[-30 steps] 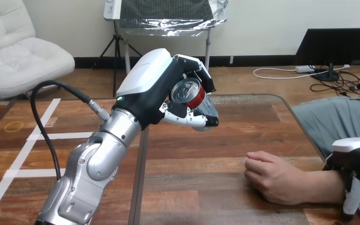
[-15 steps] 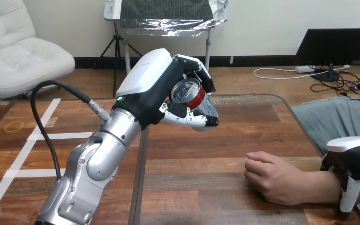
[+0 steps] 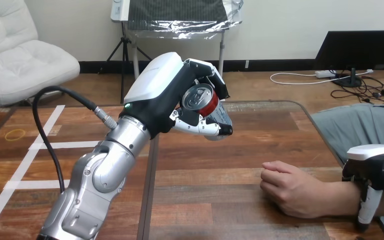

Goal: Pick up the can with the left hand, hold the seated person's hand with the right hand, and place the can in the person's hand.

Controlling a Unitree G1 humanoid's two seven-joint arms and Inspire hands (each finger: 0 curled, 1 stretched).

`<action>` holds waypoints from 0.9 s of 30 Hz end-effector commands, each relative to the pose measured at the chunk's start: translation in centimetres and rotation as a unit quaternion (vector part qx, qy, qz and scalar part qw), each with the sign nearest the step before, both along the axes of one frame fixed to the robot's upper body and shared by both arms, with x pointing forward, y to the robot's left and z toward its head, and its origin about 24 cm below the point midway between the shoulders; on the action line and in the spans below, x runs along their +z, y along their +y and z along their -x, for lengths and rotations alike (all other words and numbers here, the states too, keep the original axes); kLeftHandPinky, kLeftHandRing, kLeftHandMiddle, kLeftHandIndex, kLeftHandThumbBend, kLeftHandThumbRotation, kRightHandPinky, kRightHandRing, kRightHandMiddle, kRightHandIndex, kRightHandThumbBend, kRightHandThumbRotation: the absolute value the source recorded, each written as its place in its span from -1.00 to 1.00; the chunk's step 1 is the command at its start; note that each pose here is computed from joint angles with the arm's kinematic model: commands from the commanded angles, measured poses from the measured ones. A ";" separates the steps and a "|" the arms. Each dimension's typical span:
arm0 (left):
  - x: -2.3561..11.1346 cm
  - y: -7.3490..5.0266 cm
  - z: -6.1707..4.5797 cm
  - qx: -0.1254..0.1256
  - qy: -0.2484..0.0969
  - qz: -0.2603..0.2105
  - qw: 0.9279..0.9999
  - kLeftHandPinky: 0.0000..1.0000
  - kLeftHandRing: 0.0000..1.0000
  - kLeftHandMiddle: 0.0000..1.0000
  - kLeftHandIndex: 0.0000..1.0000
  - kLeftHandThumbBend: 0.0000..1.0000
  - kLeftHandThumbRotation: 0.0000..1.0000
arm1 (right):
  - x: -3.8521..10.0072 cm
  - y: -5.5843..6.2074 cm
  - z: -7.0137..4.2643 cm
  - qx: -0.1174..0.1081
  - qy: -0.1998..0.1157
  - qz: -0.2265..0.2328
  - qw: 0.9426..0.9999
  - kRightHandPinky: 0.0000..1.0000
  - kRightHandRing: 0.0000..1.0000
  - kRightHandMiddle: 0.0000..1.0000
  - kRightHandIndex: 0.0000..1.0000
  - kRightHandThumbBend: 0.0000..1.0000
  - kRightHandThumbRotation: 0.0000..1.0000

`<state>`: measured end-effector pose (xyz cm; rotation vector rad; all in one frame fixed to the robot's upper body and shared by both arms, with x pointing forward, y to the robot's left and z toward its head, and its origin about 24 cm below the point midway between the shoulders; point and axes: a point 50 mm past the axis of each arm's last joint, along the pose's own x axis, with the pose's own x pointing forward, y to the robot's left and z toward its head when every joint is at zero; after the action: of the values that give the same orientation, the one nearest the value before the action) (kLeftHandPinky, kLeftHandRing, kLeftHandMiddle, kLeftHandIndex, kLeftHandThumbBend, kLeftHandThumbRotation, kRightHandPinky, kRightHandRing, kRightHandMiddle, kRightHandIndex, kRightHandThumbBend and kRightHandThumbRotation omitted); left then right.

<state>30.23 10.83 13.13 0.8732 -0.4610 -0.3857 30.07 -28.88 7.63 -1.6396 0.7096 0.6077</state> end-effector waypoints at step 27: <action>1.8 0.6 -0.8 0.014 -0.032 0.008 0.999 -0.41 -0.30 -0.15 -0.03 0.19 -1.00 | -2.0 1.4 0.7 0.009 0.031 -0.018 0.999 -0.20 0.03 0.15 0.01 0.38 -1.00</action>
<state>30.33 11.00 12.89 0.8799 -0.4485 -0.3858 29.91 -28.44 6.97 -1.6144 0.7169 0.6240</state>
